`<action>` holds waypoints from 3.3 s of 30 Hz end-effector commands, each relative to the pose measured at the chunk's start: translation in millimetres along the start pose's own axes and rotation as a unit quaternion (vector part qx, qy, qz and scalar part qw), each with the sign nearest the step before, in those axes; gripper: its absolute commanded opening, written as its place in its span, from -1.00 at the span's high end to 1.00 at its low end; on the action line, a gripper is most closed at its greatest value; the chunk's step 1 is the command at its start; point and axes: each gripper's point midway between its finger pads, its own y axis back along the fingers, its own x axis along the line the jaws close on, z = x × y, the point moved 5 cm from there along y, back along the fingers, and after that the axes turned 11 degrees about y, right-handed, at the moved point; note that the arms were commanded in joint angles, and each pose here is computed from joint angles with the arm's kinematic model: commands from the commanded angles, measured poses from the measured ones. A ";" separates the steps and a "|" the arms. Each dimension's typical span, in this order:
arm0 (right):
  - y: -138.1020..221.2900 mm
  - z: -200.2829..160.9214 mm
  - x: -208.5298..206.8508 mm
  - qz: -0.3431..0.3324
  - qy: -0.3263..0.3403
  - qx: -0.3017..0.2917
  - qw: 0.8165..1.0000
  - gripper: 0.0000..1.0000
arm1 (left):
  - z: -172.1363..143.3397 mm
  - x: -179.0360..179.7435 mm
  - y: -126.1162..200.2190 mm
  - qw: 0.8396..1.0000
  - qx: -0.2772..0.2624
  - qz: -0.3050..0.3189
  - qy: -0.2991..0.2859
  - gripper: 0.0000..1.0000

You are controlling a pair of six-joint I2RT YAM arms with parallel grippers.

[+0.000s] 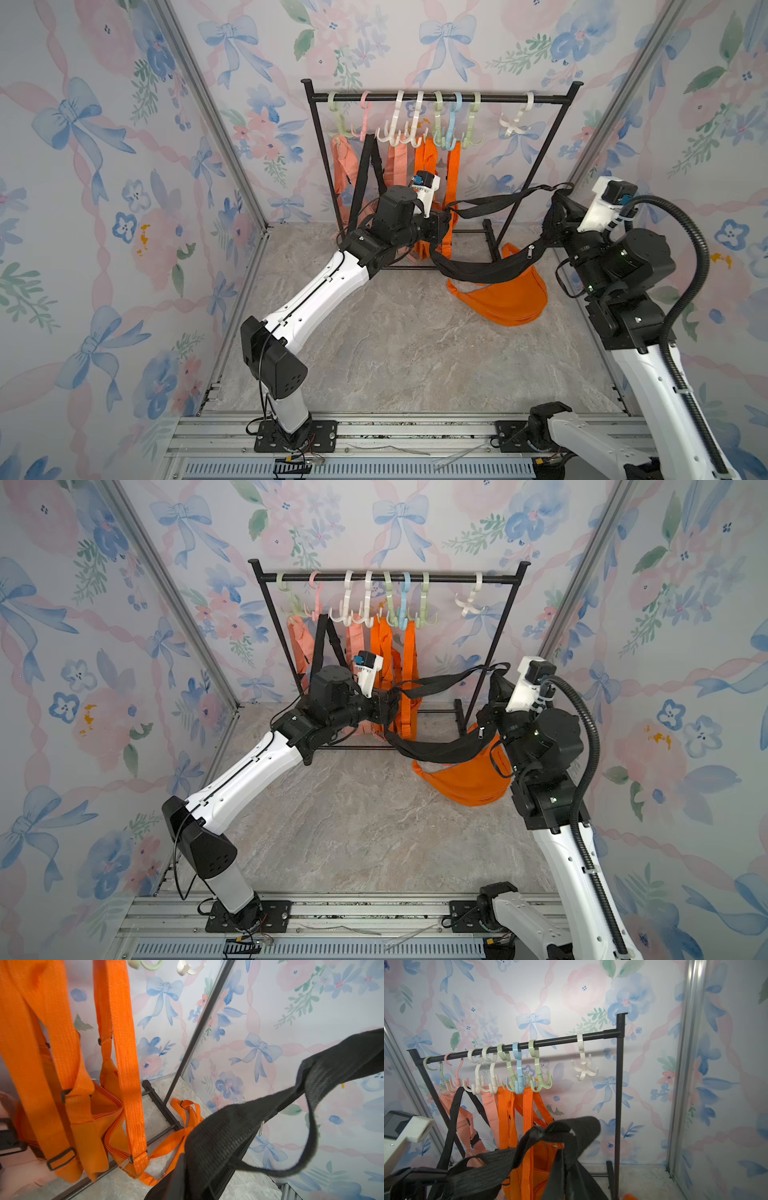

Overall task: Take the bag off the hook
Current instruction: Place the bag inside the bag, then pick up the bag from the hook.

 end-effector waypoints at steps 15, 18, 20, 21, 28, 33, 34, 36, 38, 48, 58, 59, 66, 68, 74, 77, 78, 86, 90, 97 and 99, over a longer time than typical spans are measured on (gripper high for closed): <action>33.0 -73.9 -61.5 -0.233 0.086 0.176 0.952 1.00 | -171.0 -8.5 -109.7 0.975 0.205 -0.063 0.055 0.84; -5.5 -121.9 -66.9 -0.218 0.054 0.226 0.948 1.00 | -195.3 17.8 -135.0 0.968 0.232 -0.045 0.083 0.85; -30.7 -154.7 -72.5 -0.200 0.012 0.253 0.946 1.00 | -208.3 38.6 -150.3 0.963 0.246 -0.030 0.108 0.85; -43.6 -167.8 -74.6 -0.192 -0.002 0.260 0.946 1.00 | -213.1 50.4 -157.6 0.960 0.251 -0.022 0.121 0.86; -102.7 -211.8 -80.3 -0.180 0.005 0.291 0.940 1.00 | -209.6 96.2 -184.5 0.957 0.239 0.005 0.163 0.87; -116.3 -244.1 -87.2 -0.180 -0.006 0.325 0.929 1.00 | -199.6 117.4 -189.3 0.956 0.229 0.013 0.181 0.86; -116.5 -248.7 -88.1 -0.182 -0.006 0.328 0.927 1.00 | -199.6 119.7 -189.7 0.956 0.230 0.013 0.182 0.85; -115.9 -258.1 -90.3 -0.188 -0.008 0.337 0.922 1.00 | -201.0 123.4 -190.7 0.955 0.232 0.013 0.185 0.84; -115.0 -265.7 -92.1 -0.190 -0.014 0.344 0.919 1.00 | -203.4 123.9 -191.8 0.954 0.236 0.011 0.187 0.79; -96.2 -265.5 -103.6 -0.211 -0.034 0.346 0.913 0.48 | -188.2 113.1 -174.8 0.958 0.222 0.016 0.181 -0.66; -77.3 -220.3 -94.3 -0.196 -0.047 0.294 0.934 -0.12 | -141.0 92.1 -122.2 0.979 0.154 0.053 0.120 -0.96; -80.9 -211.8 -86.0 -0.179 -0.044 0.283 0.941 -0.25 | -132.5 91.6 -115.9 0.982 0.140 0.060 0.112 -0.96; -122.7 -158.5 -2.7 -0.011 -0.022 0.197 0.980 -0.50 | -84.8 90.7 -78.3 0.990 0.070 0.090 0.080 -0.96; -136.9 -148.9 20.7 0.038 -0.029 0.183 0.982 -0.50 | -77.0 92.3 -71.1 0.991 0.058 0.096 0.076 -0.96; -169.7 -143.1 63.6 0.131 -0.071 0.171 0.974 -0.41 | -60.7 97.3 -72.2 0.992 0.036 0.107 0.060 -0.96; -178.5 -146.2 72.1 0.155 -0.096 0.177 0.967 -0.34 | -52.9 97.4 -84.0 0.993 0.031 0.103 0.052 -0.96; -179.1 -147.2 71.9 0.153 -0.100 0.178 0.967 -0.33 | -50.6 96.9 -88.6 0.993 0.032 0.102 0.049 -0.96; -160.9 -142.0 45.9 0.125 -0.090 0.165 0.974 -0.30 | -37.7 102.0 -135.8 0.995 0.024 0.094 0.031 -0.77; -152.8 -143.2 26.2 0.101 -0.091 0.155 0.978 -0.29 | -22.5 94.8 -147.7 0.996 0.015 0.083 0.024 0.32; -166.1 -155.4 13.7 0.100 -0.086 0.172 0.976 -0.32 | -0.3 70.0 -119.6 0.998 0.004 0.056 0.028 0.86; -177.6 -154.5 20.7 0.126 -0.086 0.167 0.974 -0.37 | 4.8 64.0 -104.1 0.998 0.003 0.054 0.028 0.87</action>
